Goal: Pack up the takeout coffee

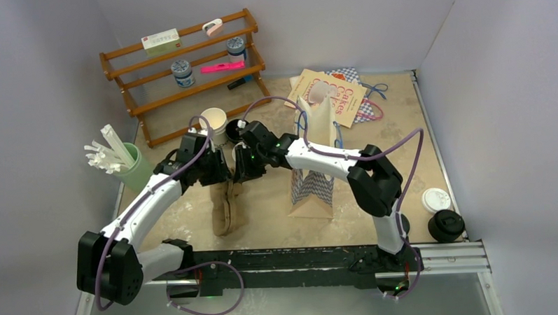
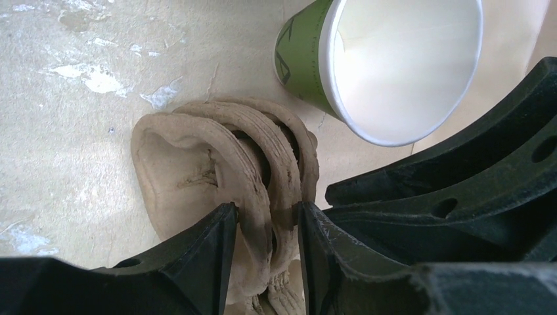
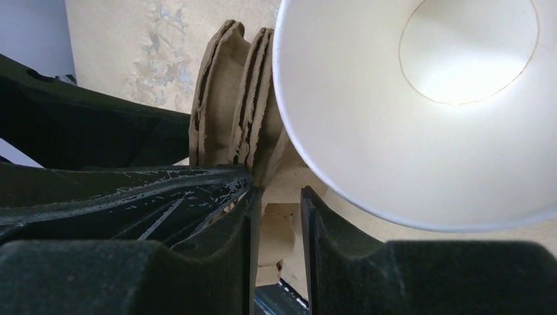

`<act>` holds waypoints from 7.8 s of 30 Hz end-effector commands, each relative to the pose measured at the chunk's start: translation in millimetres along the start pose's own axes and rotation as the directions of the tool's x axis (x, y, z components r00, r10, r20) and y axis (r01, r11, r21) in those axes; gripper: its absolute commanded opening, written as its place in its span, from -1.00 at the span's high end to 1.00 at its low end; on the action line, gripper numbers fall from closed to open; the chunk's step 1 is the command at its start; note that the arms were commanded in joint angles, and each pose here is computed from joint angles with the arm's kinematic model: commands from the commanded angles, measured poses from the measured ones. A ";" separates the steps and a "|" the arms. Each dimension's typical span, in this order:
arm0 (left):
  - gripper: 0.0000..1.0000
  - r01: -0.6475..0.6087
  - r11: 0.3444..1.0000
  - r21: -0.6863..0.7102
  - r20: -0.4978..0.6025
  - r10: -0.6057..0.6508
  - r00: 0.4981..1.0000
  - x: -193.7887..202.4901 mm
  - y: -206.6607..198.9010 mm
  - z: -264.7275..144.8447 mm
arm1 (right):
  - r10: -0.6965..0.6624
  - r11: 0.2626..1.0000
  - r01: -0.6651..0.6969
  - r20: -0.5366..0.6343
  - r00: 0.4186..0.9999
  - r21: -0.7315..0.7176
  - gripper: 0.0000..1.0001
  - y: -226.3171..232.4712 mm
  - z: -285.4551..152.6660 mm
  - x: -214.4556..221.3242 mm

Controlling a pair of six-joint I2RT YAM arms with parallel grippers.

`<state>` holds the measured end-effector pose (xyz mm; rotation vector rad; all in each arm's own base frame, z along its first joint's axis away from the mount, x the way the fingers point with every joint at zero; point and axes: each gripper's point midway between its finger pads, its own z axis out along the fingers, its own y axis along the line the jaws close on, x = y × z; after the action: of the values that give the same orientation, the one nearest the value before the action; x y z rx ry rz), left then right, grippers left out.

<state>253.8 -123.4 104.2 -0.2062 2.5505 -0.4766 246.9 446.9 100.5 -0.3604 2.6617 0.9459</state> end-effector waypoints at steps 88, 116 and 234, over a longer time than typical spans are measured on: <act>1.00 -0.078 0.993 -0.093 0.106 0.088 0.990 -39.7 -2.3 -80.2 | -0.048 0.986 0.057 0.059 0.997 -0.159 0.05 28.1 -28.5 -17.1; 1.00 0.066 0.998 -0.020 0.194 -0.061 0.979 -41.1 -13.2 -97.2 | 0.027 0.957 0.024 0.170 0.985 -0.290 -0.31 69.9 -78.8 -38.7; 1.00 0.026 0.999 -0.022 0.154 -0.023 0.988 -44.0 -16.3 -82.5 | -0.218 0.921 0.230 0.076 0.973 -0.313 0.14 78.4 -59.9 23.5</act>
<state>242.7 -98.2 198.0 -0.2636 2.4390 -0.3757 187.5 466.2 162.5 -0.6792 2.3968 1.3141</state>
